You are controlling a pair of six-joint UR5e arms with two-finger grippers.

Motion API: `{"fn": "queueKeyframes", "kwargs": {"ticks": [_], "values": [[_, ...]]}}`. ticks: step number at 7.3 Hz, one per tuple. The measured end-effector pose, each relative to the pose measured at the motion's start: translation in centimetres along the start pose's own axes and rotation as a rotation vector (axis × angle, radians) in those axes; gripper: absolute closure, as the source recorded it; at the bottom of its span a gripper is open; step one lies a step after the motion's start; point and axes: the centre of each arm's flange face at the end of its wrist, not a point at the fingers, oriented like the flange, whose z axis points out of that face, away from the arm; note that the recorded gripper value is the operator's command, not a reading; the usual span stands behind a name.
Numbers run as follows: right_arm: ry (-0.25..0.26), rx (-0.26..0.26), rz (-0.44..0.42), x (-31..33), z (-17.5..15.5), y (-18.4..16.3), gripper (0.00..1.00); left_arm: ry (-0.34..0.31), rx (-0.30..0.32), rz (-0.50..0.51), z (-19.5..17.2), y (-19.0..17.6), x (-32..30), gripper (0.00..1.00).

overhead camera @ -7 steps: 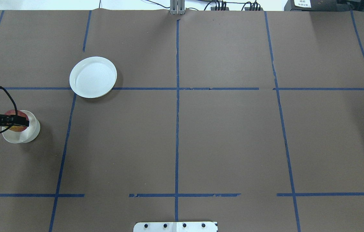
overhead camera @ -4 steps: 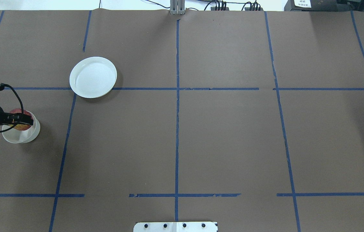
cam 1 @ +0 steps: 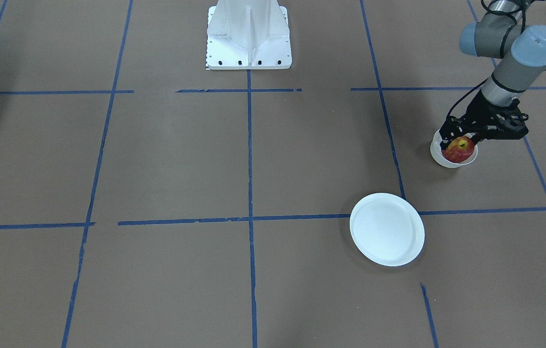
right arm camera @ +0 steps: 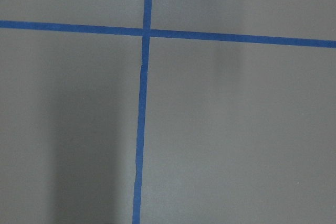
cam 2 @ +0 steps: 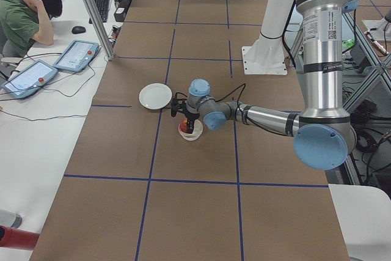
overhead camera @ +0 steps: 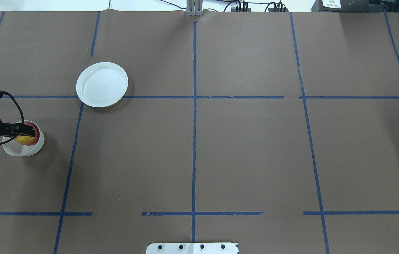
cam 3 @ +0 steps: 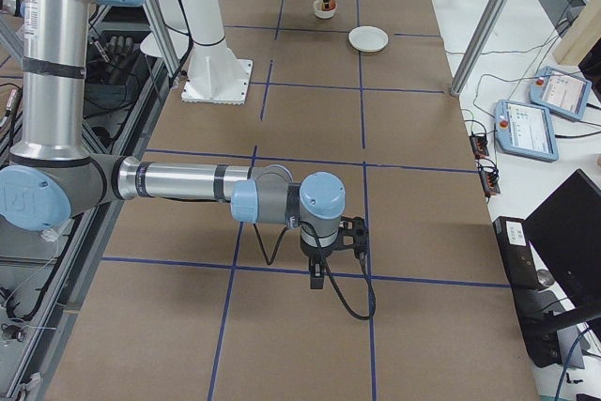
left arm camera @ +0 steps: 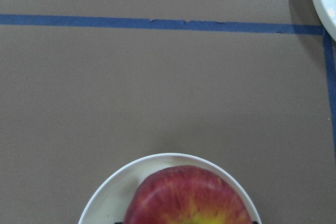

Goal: Move apple from plate to bowl

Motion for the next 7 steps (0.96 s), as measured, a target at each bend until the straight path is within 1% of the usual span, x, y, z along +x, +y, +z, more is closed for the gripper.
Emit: {"fn": "queueKeyframes", "kwargs": {"ticks": [1, 2, 3, 4, 5, 6, 7], "values": [[0.000, 0.000, 0.000, 0.0, 0.0, 0.0, 0.00, 0.006, -0.005, 0.011, -0.4, -0.2, 0.0, 0.01], [0.000, 0.000, 0.000, 0.0, 0.0, 0.0, 0.00, 0.017, -0.023, 0.028, -1.6, -0.7, 0.1, 0.01], [0.000, 0.000, 0.000, 0.0, 0.0, 0.0, 0.00, 0.018, -0.033, 0.068, -3.9, -1.9, -0.1, 0.01], [0.000, 0.000, 0.000, 0.0, 0.0, 0.0, 0.00, -0.017, -0.022, 0.130, -6.9, -3.9, -1.5, 0.01], [0.000, 0.000, 0.000, 0.0, 0.0, 0.0, 0.00, -0.076, -0.018, 0.201, -10.0, -6.0, -4.0, 0.01], [0.000, 0.000, 0.000, 0.0, 0.0, 0.0, 0.00, -0.144, -0.029, 0.274, -13.2, -7.9, -7.8, 0.01], [0.000, 0.000, 0.000, 0.0, 0.0, 0.0, 0.00, -0.198, -0.052, 0.324, -16.4, -9.4, -11.7, 0.00]]}}
